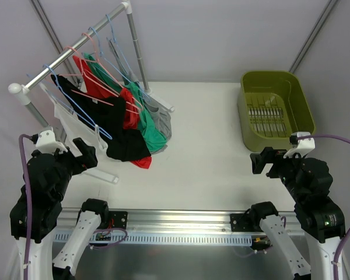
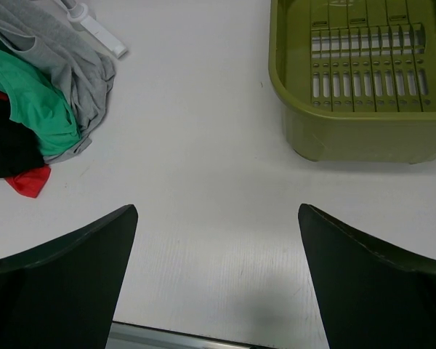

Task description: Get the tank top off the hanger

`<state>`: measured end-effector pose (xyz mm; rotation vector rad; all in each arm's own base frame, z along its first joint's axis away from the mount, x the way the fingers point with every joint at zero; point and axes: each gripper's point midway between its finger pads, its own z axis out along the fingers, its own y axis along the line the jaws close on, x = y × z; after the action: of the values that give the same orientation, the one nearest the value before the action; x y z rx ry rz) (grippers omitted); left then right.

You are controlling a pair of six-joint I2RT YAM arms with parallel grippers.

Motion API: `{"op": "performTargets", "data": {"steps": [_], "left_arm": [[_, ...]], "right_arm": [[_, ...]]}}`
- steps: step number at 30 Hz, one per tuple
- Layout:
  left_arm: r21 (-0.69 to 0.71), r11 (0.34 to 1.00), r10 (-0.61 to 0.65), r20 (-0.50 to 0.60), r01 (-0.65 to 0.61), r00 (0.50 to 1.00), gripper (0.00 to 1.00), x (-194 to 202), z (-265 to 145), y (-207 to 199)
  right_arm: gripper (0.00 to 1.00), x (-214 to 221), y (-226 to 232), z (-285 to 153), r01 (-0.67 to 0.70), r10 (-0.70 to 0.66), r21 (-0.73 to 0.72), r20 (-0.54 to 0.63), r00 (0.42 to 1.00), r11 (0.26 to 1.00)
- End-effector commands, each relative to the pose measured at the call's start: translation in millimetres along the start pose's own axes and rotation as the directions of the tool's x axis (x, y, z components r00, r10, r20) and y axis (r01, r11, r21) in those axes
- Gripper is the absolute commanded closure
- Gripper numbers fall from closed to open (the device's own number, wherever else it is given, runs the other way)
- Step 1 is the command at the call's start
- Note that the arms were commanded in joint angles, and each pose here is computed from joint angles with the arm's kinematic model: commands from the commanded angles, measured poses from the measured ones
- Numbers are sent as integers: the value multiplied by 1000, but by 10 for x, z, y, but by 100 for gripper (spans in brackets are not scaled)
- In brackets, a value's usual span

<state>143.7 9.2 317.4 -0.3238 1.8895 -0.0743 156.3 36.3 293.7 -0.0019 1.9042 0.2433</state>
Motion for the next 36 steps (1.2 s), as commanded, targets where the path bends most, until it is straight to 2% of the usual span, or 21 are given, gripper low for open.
{"op": "performTargets", "data": {"steps": [1, 2, 4, 8, 12, 15, 18, 20, 21, 24, 25, 27, 28, 31, 32, 36], "left_arm": [[-33, 999, -30, 14, 31, 999, 1, -144, 50, -6], [-44, 998, -35, 13, 36, 999, 1, -172, 70, -2], [-61, 996, -57, 8, 57, 998, 1, -269, 133, -34], [-107, 987, -118, 24, 120, 993, 1, -503, 239, -74], [-151, 956, -242, 81, 251, 967, 1, -829, 366, -141], [-167, 939, -288, 87, 299, 954, 1, -982, 564, -230], [-199, 913, -344, 98, 357, 934, 1, -1056, 827, -289], [-266, 895, -344, 98, 358, 934, 5, -1032, 1042, -249], [-273, 889, -352, 105, 367, 930, 16, -1058, 1099, -258], [-317, 883, -338, 87, 347, 937, 41, -1047, 1305, -264], [-328, 881, -335, 77, 342, 939, 57, -1020, 1356, -264], [-335, 873, -345, 85, 353, 935, 70, -1011, 1365, -248], [-335, 871, -349, 90, 359, 933, 81, -1014, 1349, -241], [-341, 866, -353, 101, 366, 930, 91, -1003, 1323, -216], [-343, 866, -350, 103, 364, 931, 99, -1005, 1321, -213], [-318, 873, -350, 121, 370, 929, 100, -1092, 1238, -232]], "right_arm": [[1, -42, 139, 84, -18, 18, -67, -6, 1000, 998], [0, -21, 257, 89, -16, 13, -134, -20, 1000, 991], [0, 23, 332, 145, -37, 29, -171, -47, 998, 985], [1, -2, 494, 184, -81, 76, -253, -29, 997, 964], [0, -6, 503, 230, -122, 119, -249, -30, 992, 961], [0, 20, 495, 264, -127, 120, -241, -44, 992, 962], [1, 83, 477, 298, -133, 123, -232, -58, 991, 964], [0, 122, 462, 313, -133, 121, -226, -64, 991, 965], [1, 148, 447, 323, -133, 121, -219, -66, 990, 967], [0, 193, 432, 336, -125, 112, -215, -71, 991, 969], [0, 198, 428, 333, -125, 113, -214, -69, 991, 969], [1, 213, 421, 340, -121, 108, -212, -70, 992, 970], [1, 231, 420, 347, -120, 106, -212, -75, 992, 970], [1, 253, 419, 378, -126, 111, -210, -82, 990, 970], [1, 255, 423, 391, -129, 114, -212, -81, 990, 969], [1, 278, 452, 439, -145, 128, -223, -89, 988, 964]]}}
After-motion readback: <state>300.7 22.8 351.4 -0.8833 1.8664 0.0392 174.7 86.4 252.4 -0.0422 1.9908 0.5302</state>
